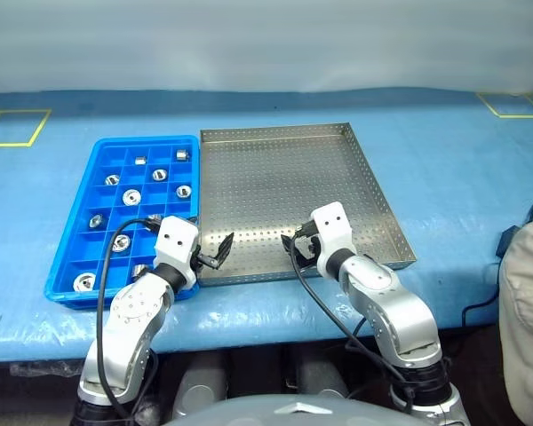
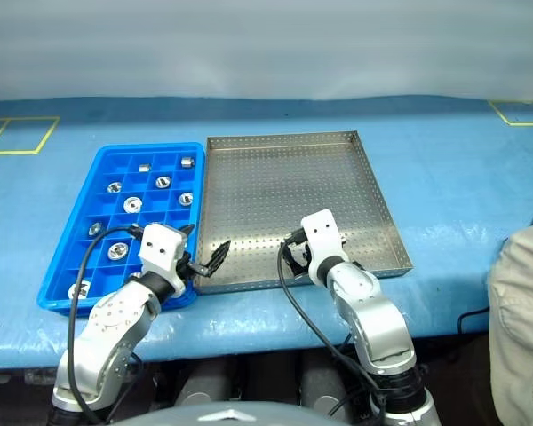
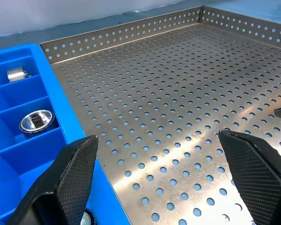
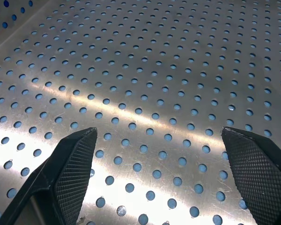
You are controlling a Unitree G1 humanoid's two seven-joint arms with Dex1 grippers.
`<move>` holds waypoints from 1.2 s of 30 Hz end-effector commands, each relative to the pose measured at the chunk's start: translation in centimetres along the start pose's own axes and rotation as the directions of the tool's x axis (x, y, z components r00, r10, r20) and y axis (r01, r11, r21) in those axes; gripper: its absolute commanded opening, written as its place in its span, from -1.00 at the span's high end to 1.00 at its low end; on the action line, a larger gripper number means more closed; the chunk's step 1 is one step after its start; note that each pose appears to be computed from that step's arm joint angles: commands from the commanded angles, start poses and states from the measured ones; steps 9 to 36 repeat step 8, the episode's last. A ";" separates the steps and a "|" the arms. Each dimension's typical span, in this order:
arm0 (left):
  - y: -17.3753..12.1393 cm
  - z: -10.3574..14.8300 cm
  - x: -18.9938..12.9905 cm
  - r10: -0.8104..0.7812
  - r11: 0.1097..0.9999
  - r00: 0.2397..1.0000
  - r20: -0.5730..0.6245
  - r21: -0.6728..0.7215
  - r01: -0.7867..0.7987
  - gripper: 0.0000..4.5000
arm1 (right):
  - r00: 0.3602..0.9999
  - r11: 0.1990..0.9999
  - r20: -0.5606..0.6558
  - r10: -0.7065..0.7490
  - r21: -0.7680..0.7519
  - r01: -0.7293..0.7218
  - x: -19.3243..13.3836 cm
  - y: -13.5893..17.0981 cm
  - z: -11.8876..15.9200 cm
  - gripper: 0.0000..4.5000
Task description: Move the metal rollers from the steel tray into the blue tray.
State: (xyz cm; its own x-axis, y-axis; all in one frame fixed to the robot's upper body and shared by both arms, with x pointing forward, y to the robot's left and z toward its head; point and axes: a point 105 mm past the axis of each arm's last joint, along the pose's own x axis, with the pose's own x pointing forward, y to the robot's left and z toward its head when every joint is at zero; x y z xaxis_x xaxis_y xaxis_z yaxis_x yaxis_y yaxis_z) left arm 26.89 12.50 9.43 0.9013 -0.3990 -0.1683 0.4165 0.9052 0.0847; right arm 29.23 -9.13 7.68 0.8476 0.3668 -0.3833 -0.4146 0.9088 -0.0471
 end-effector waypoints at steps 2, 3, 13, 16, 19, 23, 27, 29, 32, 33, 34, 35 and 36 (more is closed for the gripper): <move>-0.1 1.6 -0.2 -0.002 1.000 0.998 0.064 0.018 0.001 -1.00 | 0.999 1.000 0.040 0.007 -0.014 -0.007 0.0 0.2 1.1 -0.98; -0.1 1.6 -0.3 0.000 1.000 0.998 0.064 0.017 -0.001 -1.00 | 0.999 1.000 0.039 0.008 -0.016 -0.008 0.0 0.2 1.1 -0.98; 0.0 1.6 -0.3 0.007 1.000 0.998 0.064 0.009 -0.007 -1.00 | 0.999 1.000 0.038 0.013 -0.019 -0.012 0.1 0.2 1.1 -0.98; 0.0 1.6 -0.3 0.007 1.000 0.998 0.064 0.009 -0.007 -1.00 | 0.999 1.000 0.038 0.013 -0.019 -0.012 0.1 0.2 1.1 -0.98; 0.0 1.6 -0.3 0.007 1.000 0.998 0.064 0.009 -0.007 -1.00 | 0.999 1.000 0.038 0.013 -0.019 -0.012 0.1 0.2 1.1 -0.98; 0.0 1.6 -0.3 0.007 1.000 0.998 0.064 0.009 -0.007 -1.00 | 0.999 1.000 0.038 0.013 -0.019 -0.012 0.1 0.2 1.1 -0.98; 0.0 1.6 -0.3 0.007 1.000 0.998 0.064 0.009 -0.007 -1.00 | 0.999 1.000 0.038 0.013 -0.019 -0.012 0.1 0.2 1.1 -0.98; 0.0 1.6 -0.3 0.007 1.000 0.998 0.064 0.009 -0.007 -1.00 | 0.999 1.000 0.038 0.013 -0.019 -0.012 0.1 0.2 1.1 -0.98; 0.0 1.6 -0.3 0.007 1.000 0.998 0.064 0.009 -0.007 -1.00 | 0.999 1.000 0.038 0.013 -0.019 -0.012 0.1 0.2 1.1 -0.98; 0.0 1.6 -0.3 0.007 1.000 0.998 0.064 0.009 -0.007 -1.00 | 0.999 1.000 0.038 0.013 -0.019 -0.012 0.1 0.2 1.1 -0.98; 0.0 1.6 -0.3 0.007 1.000 0.998 0.064 0.009 -0.007 -1.00 | 0.999 1.000 0.038 0.013 -0.019 -0.012 0.1 0.2 1.1 -0.98; 0.0 1.6 -0.3 0.007 1.000 0.998 0.064 0.009 -0.007 -1.00 | 0.999 1.000 0.038 0.013 -0.019 -0.012 0.1 0.2 1.1 -0.98; 0.0 1.6 -0.3 0.007 1.000 0.998 0.064 0.009 -0.007 -1.00 | 0.999 1.000 0.038 0.013 -0.019 -0.012 0.1 0.2 1.1 -0.98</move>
